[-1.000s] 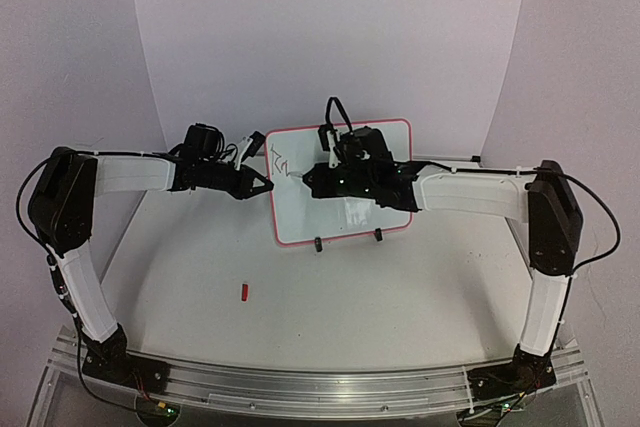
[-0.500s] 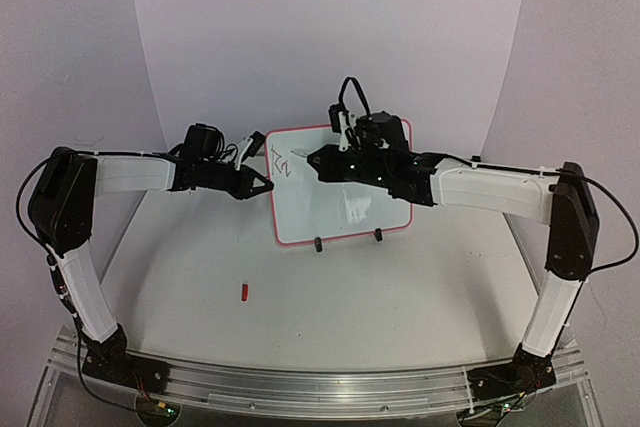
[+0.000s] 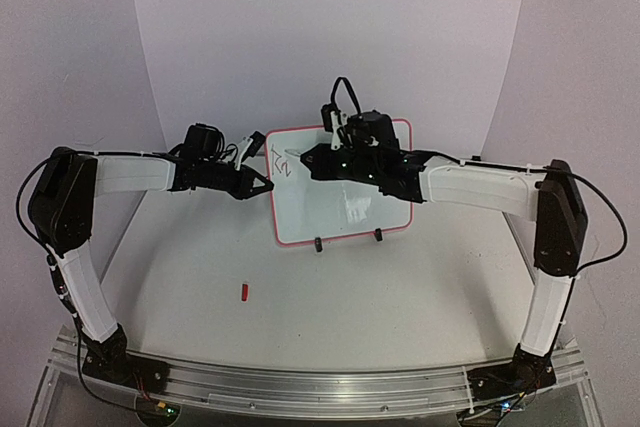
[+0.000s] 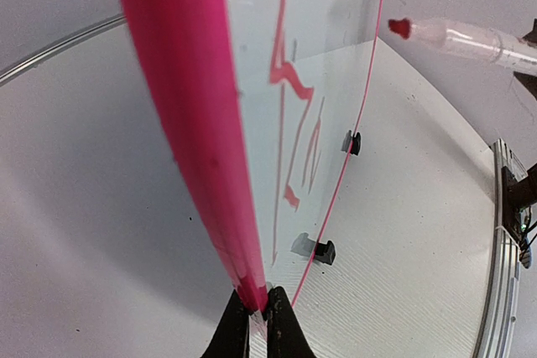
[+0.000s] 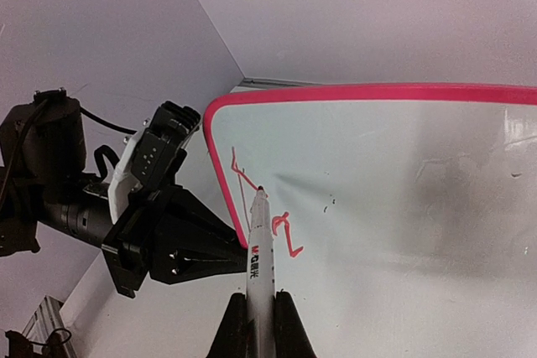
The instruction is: Write a sentence on the whiteboard
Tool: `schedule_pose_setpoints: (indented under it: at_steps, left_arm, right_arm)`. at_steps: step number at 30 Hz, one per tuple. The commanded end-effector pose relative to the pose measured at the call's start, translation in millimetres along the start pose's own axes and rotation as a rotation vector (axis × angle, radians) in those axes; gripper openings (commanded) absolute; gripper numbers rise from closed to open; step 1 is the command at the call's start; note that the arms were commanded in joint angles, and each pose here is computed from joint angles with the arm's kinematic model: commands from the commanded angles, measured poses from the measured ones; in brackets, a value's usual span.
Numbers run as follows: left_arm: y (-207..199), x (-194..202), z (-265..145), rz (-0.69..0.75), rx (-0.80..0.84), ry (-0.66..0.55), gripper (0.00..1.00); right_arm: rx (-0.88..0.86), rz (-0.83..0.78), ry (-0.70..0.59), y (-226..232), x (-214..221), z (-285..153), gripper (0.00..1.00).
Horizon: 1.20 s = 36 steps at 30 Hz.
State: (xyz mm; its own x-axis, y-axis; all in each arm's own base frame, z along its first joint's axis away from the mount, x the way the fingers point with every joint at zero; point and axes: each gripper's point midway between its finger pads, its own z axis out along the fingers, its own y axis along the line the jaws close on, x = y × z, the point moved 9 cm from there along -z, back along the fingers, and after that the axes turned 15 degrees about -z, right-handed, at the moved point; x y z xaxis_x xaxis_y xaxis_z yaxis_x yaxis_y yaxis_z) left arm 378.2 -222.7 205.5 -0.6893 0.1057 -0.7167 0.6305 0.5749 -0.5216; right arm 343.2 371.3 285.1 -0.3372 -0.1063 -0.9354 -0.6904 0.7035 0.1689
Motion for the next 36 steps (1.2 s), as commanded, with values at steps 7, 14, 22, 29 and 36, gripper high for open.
schedule_pose_setpoints:
  at_steps: [7,14,22,29,36]
  left_arm:
    - [2.3,-4.2,-0.4,0.054,-0.067,0.003,0.00]
    - [2.8,-2.9,0.1,0.057,-0.069,0.006,0.00]
    - [1.8,-2.7,-0.6,0.058,-0.068,0.006,0.00]
    - [1.8,-2.5,-1.1,0.058,-0.071,0.005,0.00]
    - [3.7,-1.8,0.5,0.048,-0.078,0.008,0.00]
  right_arm:
    - [0.038,-0.009,-0.008,-3.6,-3.0,7.5,0.00]
    - [0.056,-0.015,-0.004,-5.3,-0.6,12.1,0.00]
    - [0.062,-0.014,0.011,-7.4,3.1,17.7,0.00]
    - [0.057,-0.014,0.011,-6.7,2.5,13.9,0.00]
    - [-0.014,-0.016,-0.030,0.9,-6.8,-14.8,0.00]
